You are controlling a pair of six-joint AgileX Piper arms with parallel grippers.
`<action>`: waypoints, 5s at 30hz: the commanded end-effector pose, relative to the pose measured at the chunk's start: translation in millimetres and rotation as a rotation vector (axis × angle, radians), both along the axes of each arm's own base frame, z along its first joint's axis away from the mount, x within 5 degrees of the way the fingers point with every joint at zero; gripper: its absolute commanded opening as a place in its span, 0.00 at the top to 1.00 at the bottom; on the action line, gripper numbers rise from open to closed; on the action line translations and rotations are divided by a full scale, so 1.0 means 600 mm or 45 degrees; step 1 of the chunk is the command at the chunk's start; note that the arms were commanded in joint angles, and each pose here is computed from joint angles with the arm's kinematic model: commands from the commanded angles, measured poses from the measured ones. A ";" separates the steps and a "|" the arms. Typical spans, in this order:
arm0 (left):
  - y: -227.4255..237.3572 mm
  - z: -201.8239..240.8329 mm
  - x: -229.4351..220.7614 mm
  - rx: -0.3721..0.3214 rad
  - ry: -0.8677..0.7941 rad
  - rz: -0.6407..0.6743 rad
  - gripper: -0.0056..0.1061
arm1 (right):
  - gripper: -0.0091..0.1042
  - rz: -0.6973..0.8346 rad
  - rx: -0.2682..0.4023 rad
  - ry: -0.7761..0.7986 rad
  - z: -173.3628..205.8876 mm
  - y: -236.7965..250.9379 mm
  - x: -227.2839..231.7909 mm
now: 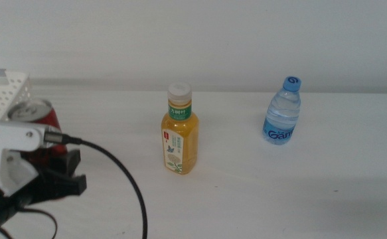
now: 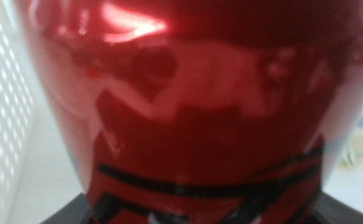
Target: Use arms to grab the bottles and put them into the dustbin to the left of the table.
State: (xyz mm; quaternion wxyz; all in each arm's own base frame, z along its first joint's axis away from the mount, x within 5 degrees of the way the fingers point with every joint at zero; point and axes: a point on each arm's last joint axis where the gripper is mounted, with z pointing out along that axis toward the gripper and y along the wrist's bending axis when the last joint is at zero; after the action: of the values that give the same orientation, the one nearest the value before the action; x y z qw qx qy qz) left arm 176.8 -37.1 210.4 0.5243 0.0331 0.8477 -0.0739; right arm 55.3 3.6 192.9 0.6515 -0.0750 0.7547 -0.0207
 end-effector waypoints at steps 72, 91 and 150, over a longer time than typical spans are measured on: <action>0.299 0.117 0.262 0.314 1.116 0.181 0.11 | 0.10 -0.008 -0.013 0.001 -0.020 -0.001 -0.002; 0.004 0.195 0.009 0.200 0.402 -0.344 0.11 | 0.10 -0.008 -0.013 0.001 -0.020 -0.001 -0.002; -0.043 0.047 -0.045 0.006 -0.228 -0.326 0.11 | 0.10 -0.008 -0.013 0.001 -0.020 -0.001 -0.002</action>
State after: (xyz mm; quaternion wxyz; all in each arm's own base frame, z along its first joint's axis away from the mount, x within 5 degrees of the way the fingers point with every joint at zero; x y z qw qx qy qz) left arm 145.4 -58.7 242.0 0.5833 0.1463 0.7891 -0.1253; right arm 55.3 3.6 192.9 0.6515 -0.0752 0.7547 -0.0208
